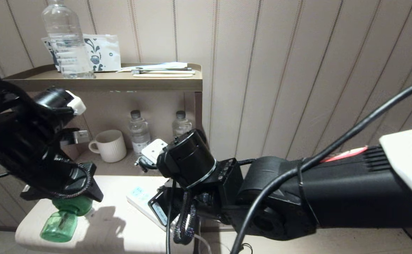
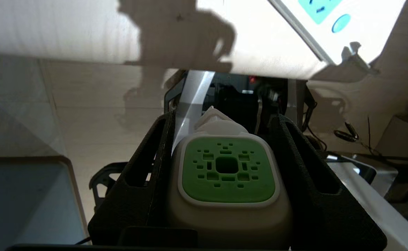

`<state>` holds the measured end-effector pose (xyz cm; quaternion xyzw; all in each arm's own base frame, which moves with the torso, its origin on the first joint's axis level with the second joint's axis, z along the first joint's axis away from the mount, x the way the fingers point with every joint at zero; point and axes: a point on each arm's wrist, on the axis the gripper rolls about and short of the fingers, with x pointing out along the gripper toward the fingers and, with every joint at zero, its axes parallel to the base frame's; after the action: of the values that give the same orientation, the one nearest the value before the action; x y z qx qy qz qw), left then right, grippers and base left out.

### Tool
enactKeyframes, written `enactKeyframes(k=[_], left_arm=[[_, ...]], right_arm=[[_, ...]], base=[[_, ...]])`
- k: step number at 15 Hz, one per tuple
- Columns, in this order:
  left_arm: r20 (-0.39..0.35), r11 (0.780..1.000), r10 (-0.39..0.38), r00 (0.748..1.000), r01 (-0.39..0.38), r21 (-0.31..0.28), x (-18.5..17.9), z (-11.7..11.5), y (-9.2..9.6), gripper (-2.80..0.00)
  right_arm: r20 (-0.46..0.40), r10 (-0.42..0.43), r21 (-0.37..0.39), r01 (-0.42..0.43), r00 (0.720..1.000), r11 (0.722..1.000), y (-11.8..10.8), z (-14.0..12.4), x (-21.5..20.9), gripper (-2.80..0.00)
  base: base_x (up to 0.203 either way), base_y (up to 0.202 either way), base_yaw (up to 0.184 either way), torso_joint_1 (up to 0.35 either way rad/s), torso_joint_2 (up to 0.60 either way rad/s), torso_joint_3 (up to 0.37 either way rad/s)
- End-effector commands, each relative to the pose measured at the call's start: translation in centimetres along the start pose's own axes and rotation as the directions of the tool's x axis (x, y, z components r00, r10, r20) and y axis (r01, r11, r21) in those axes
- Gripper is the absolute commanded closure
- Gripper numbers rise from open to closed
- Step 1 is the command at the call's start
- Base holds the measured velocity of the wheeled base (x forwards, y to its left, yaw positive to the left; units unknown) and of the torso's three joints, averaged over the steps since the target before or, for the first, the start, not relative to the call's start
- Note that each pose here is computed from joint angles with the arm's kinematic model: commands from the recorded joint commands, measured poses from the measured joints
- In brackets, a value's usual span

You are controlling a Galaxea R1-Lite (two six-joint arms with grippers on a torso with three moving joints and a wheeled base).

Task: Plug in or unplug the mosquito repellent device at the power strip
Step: Place the mosquito repellent liquid on the table

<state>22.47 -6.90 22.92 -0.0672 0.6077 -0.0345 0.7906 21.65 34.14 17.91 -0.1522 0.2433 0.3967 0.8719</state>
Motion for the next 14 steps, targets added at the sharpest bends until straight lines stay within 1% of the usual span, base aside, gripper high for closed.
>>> enactKeyframes(k=[1, 2, 3, 5, 7, 8, 9, 10, 11, 12, 13, 14], left_arm=[[0.080, 1.000, -0.030, 0.996, 0.030, 0.005, -2.2, -4.0, 1.3, 0.00], [0.111, 0.999, -0.035, 0.993, 0.035, 0.002, -2.0, -5.1, 1.9, 0.00], [0.158, 0.999, -0.042, 0.987, 0.043, -0.004, -1.8, -5.9, 2.5, 0.00], [0.248, 0.998, -0.054, 0.967, 0.058, -0.010, -1.4, -7.2, 3.5, 0.00], [0.312, 0.997, -0.064, 0.948, 0.072, -0.014, -1.0, -8.2, 4.0, 0.00], [0.354, 0.997, -0.068, 0.933, 0.080, -0.020, -1.0, -8.7, 4.4, 0.00], [0.407, 0.996, -0.069, 0.911, 0.088, -0.028, -0.9, -9.1, 4.8, 0.00], [0.460, 0.995, -0.067, 0.885, 0.094, -0.035, -0.7, -9.4, 5.2, 0.00], [0.516, 0.995, -0.060, 0.855, 0.091, -0.036, -0.6, -9.9, 5.7, 0.00], [0.560, 0.996, -0.043, 0.827, 0.078, -0.039, -0.3, -10.2, 6.1, 0.00], [0.611, 0.997, -0.024, 0.791, 0.064, -0.043, -0.2, -10.4, 6.4, 0.00], [0.651, 0.998, -0.006, 0.759, 0.050, -0.049, 0.1, -10.4, 6.6, 0.00]], right_arm=[[0.026, -0.001, 0.003, 0.001, 1.000, 1.000, -0.4, 0.0, -3.6, 0.00], [0.032, -0.011, 0.004, 0.011, 0.999, 1.000, -0.7, -0.2, -5.2, 0.00], [0.040, -0.029, 0.005, 0.028, 0.999, 1.000, -0.9, -0.5, -6.7, 0.00], [0.072, -0.064, 0.012, 0.064, 0.995, 0.998, -1.6, -0.9, -10.0, 0.00], [0.119, -0.092, 0.027, 0.090, 0.989, 0.996, -2.5, -1.4, -13.8, 0.00], [0.142, -0.117, 0.042, 0.112, 0.983, 0.993, -3.3, -1.8, -15.6, 0.00], [0.162, -0.160, 0.065, 0.151, 0.974, 0.986, -4.3, -2.4, -17.4, 0.00], [0.181, -0.208, 0.091, 0.194, 0.961, 0.977, -5.3, -3.1, -19.1, 0.00], [0.202, -0.269, 0.123, 0.248, 0.942, 0.961, -6.2, -4.0, -21.1, 0.00], [0.224, -0.333, 0.151, 0.305, 0.916, 0.940, -7.1, -5.1, -23.2, 0.00], [0.245, -0.400, 0.180, 0.364, 0.883, 0.914, -7.9, -6.4, -25.4, 0.00], [0.259, -0.476, 0.219, 0.429, 0.840, 0.876, -8.6, -7.9, -27.6, 0.00]], base=[[0.000, 0.000, 0.000, 0.000, 0.00, 0.000], [0.000, 0.000, 0.000, 0.000, 0.00, 0.000], [0.000, 0.000, 0.000, 0.000, 0.00, 0.000], [0.000, 0.000, 0.000, 0.000, 0.00, 0.000], [0.000, 0.000, 0.000, 0.000, 0.00, 0.000], [0.000, 0.000, 0.000, 0.000, 0.00, 0.000], [0.000, 0.000, 0.000, 0.000, 0.00, 0.000], [0.000, 0.000, 0.000, 0.000, 0.00, 0.000], [0.000, 0.000, 0.000, 0.000, 0.00, 0.000], [0.000, 0.000, 0.000, 0.000, 0.00, 0.000], [0.000, 0.000, 0.000, 0.000, 0.00, 0.000], [0.000, 0.000, 0.000, 0.000, 0.00, 0.000]])
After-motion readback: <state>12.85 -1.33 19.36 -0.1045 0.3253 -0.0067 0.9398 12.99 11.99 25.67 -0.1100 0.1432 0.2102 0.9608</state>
